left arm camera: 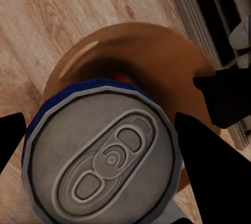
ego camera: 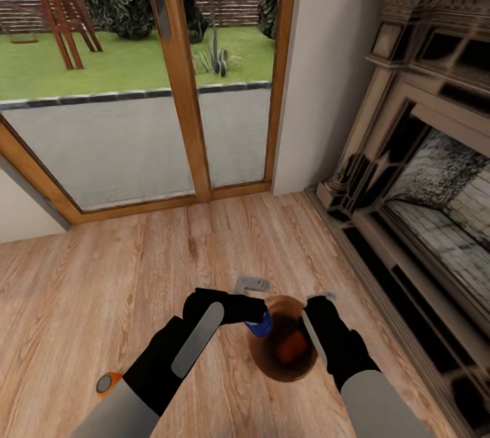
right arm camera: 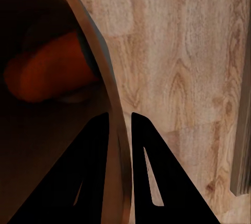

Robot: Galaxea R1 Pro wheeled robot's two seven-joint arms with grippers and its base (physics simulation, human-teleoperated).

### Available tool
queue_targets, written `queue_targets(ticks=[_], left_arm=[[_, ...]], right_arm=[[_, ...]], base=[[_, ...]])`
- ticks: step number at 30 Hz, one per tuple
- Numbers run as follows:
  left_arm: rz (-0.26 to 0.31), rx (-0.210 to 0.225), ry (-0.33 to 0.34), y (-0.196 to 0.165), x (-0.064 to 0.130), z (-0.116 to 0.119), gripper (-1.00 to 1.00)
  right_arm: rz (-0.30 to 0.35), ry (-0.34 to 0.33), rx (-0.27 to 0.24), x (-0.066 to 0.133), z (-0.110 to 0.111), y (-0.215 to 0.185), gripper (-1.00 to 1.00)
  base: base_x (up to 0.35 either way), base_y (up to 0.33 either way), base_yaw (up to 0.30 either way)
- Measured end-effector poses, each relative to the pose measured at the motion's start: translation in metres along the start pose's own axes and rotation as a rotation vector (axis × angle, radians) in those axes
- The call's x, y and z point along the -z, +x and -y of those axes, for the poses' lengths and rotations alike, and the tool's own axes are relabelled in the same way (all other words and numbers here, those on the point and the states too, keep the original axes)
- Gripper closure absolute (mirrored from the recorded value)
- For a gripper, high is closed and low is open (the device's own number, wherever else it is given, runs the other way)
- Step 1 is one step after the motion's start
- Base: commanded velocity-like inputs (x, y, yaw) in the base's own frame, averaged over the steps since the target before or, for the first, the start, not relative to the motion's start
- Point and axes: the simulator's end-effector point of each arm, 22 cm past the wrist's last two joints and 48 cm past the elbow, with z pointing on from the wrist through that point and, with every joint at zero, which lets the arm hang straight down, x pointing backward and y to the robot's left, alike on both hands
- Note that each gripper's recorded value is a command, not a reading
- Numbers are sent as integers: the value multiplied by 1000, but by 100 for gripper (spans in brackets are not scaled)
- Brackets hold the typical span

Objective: Put the three can of soda from the living room inside the tash can in the kitchen.

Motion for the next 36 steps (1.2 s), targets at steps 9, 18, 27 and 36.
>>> queue_targets(ticks=[9, 18, 27, 36], left_arm=[[9, 11, -8, 1, -5, -3, 100], [10, 14, -13, 5, -12, -2, 100], [-2, 45, -45, 19, -26, -17, 100], [3, 43, -58, 28, -36, -20, 100]], right_arm=[[6, -21, 18, 5, -16, -3, 100], [6, -37, 19, 9, -25, -5, 100], [21, -36, 7, 25, -20, -17, 100], [107, -36, -15, 46, -14, -45, 100]], base=[[0, 0, 0], [0, 0, 0], [0, 0, 0], [0, 0, 0]])
